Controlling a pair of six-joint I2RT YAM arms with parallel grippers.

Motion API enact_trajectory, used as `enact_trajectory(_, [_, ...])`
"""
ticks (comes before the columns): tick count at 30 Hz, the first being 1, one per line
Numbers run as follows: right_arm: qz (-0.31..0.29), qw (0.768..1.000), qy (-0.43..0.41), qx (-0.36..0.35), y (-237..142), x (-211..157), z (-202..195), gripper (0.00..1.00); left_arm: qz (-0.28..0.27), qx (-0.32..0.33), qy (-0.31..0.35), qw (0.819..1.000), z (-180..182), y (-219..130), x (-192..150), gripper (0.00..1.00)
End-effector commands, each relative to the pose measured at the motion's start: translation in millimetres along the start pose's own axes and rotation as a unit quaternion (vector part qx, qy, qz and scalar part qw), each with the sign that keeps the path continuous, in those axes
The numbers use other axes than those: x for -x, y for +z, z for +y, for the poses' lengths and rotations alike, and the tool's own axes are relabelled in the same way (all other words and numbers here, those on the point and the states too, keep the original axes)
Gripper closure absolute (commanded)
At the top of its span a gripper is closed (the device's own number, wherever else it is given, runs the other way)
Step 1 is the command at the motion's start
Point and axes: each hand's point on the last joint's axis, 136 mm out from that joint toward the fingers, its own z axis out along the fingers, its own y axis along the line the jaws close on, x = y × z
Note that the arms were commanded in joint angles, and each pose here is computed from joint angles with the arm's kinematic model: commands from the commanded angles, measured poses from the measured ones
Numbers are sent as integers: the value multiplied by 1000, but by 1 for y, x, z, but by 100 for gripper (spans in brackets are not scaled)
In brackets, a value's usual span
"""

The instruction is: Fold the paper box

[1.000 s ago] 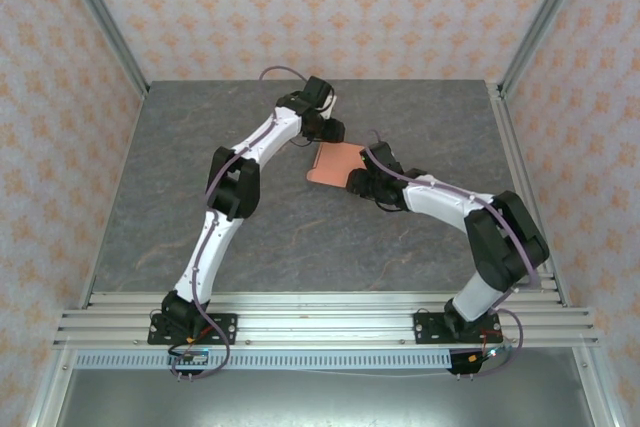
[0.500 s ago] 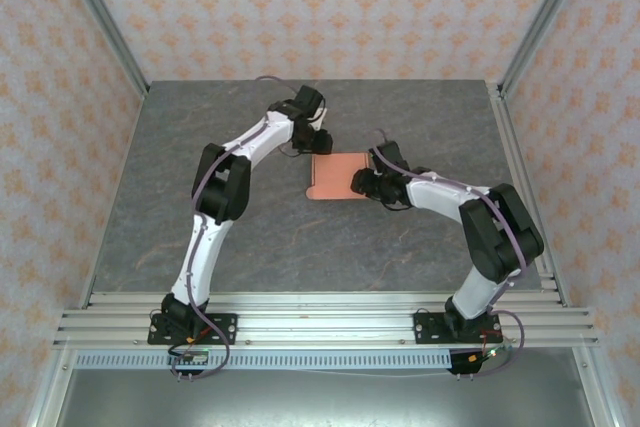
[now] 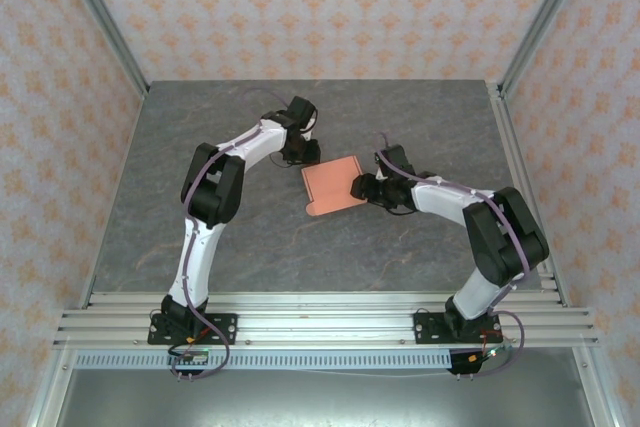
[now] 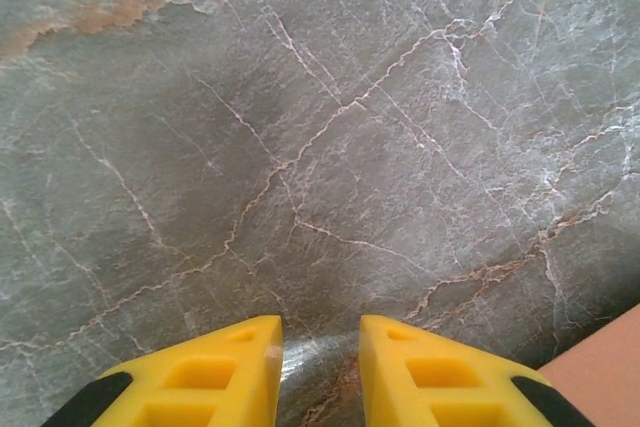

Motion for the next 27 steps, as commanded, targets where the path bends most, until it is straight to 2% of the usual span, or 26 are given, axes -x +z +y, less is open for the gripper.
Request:
enact_trajectory(1, [13,1000,-13,-1,3,-3,0,47,6,13,-9,1000,4,-3,-3,73])
enact_trajectory(9, [24,1000,1,0,7,-8,-2,49,14,13,-10,1000,6,4,-8,75])
enact_trajectory(12, [20,1000,1,-4,5,-6,-2,48,-7,27,-4,1000,10,-5,1,74])
enact_trajectory(15, [20,1000,-3,-8,4,-4,-1,48,-40,29,5,999,8,-32,22,52])
enact_trajectory(18, [18,1000,-5,-7,3,-2,0,48,-74,49,10,996,15,-64,43,50])
enact_trajectory(21, [18,1000,-5,-5,3,0,2,49,-93,34,10,995,13,-87,52,50])
enact_trajectory(27, [22,1000,-3,-2,6,-2,2,49,-44,-49,34,997,-12,-79,13,50])
